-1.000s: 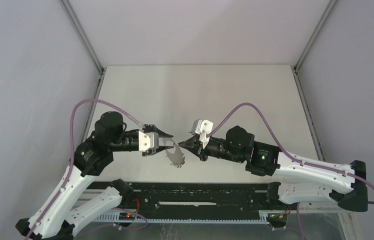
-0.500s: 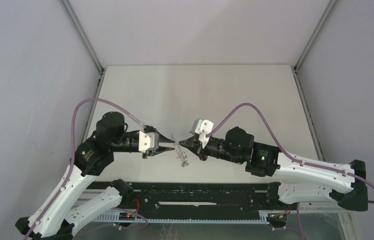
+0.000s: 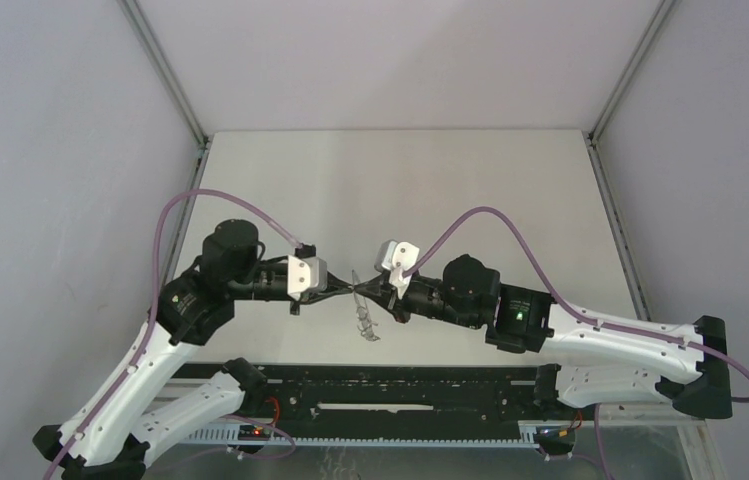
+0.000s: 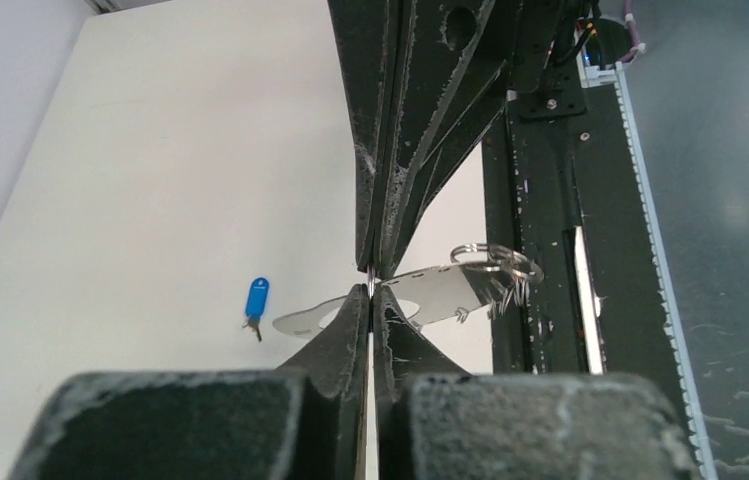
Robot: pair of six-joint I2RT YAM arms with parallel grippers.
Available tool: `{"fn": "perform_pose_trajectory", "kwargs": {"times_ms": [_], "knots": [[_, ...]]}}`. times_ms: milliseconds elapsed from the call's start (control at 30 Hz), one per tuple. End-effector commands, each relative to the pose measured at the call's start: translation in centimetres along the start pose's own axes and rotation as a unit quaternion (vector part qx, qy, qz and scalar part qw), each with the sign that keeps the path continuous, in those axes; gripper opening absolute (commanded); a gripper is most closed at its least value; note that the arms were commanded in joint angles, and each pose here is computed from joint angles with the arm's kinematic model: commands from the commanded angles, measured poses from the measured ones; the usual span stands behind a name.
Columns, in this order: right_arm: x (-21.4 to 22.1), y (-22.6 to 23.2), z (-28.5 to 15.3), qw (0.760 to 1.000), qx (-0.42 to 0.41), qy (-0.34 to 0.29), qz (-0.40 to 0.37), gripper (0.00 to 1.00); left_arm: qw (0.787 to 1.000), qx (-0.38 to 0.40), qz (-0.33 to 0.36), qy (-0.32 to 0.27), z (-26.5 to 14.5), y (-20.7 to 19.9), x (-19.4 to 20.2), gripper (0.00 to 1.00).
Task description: Put the keys on the keyring
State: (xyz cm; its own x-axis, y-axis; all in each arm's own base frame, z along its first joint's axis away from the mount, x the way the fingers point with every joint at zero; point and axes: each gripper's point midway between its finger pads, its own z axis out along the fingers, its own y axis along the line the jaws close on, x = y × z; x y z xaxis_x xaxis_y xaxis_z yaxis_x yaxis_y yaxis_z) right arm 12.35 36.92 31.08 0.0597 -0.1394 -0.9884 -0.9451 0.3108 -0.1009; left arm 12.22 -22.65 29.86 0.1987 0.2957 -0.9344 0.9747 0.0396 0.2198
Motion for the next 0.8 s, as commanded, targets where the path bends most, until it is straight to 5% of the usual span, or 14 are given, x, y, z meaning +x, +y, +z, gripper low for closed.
{"fn": "perform_pose_trajectory", "kwargs": {"times_ms": [0,100,200,333,767], "knots": [[-4.7,-0.1,-0.5,0.998,0.002,-0.065,-0.005,0.00,1.000,-0.021,0.020,0.003,-0.2,0.8,-0.2,0.00],[-5.3,0.3,-1.0,0.997,-0.008,-0.074,-0.005,0.00,0.999,-0.018,0.045,0.017,-0.3,0.7,0.6,0.00],[-6.1,0.4,-2.2,0.996,-0.021,-0.089,-0.008,0.31,0.996,-0.001,0.094,0.001,-0.5,0.3,-0.1,0.00],[-6.5,-1.5,-4.5,0.992,-0.002,-0.127,0.005,0.48,0.981,0.036,0.184,-0.042,-0.9,-1.5,-1.5,0.00],[-4.1,-4.7,-7.0,0.986,-0.011,-0.161,0.050,0.51,0.948,0.066,0.294,-0.097,-1.7,-3.4,-3.5,0.00]]}}
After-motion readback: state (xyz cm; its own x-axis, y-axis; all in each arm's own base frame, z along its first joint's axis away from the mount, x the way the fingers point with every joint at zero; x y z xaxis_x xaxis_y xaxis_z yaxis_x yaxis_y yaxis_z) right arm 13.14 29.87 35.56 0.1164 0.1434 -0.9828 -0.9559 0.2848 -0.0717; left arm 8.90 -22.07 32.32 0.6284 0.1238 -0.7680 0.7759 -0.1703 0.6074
